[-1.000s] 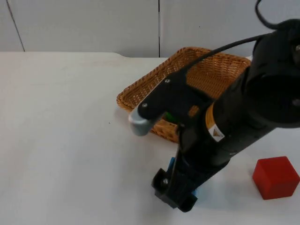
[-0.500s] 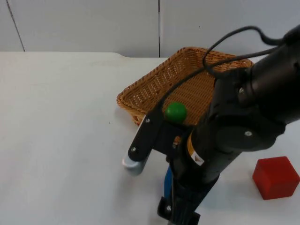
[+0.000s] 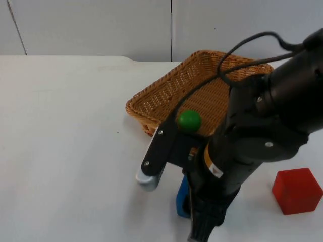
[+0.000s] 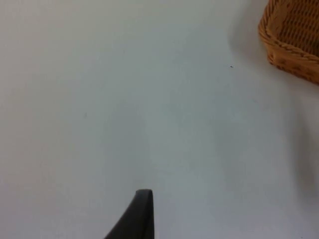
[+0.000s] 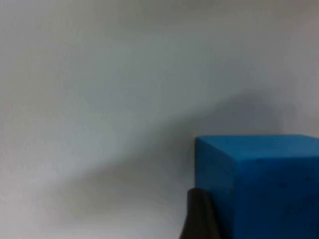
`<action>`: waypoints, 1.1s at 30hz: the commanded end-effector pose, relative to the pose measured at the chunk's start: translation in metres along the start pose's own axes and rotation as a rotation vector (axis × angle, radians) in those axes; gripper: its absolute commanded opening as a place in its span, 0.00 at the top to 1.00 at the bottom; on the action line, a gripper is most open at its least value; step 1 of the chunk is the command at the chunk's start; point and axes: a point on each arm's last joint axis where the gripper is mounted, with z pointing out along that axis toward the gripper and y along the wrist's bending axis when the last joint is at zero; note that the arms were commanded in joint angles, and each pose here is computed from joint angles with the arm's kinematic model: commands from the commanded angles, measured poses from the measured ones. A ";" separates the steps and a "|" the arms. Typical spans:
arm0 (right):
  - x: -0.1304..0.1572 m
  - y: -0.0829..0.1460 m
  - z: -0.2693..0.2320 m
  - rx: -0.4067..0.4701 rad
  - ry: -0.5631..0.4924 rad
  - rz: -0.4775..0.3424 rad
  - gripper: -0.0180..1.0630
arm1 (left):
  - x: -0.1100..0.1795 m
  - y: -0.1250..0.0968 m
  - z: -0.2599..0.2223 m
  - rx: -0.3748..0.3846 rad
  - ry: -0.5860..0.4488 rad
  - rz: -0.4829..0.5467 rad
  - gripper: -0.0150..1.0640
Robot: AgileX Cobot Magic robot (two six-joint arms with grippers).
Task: Place all geometric objects except the red cube into the basket.
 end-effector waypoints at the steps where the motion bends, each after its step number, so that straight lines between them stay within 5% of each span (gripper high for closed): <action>1: -0.007 -0.005 -0.020 0.026 -0.042 0.001 0.98 | 0.000 0.001 -0.001 -0.006 -0.009 0.004 0.01; 9: -0.006 -0.030 -0.112 0.111 -0.149 0.114 0.98 | 0.000 0.001 -0.001 -0.006 -0.009 0.007 0.01; 16: 0.014 -0.043 -0.186 0.164 -0.242 0.371 0.98 | 0.000 0.001 -0.001 -0.006 -0.009 0.007 0.01; 25: 0.021 -0.050 -0.191 0.147 -0.247 0.483 0.98 | 0.000 0.002 -0.001 -0.017 -0.007 0.019 0.01; 33: 0.050 -0.107 -0.180 0.188 -0.260 0.685 0.98 | 0.000 0.002 -0.001 -0.022 -0.015 0.024 0.01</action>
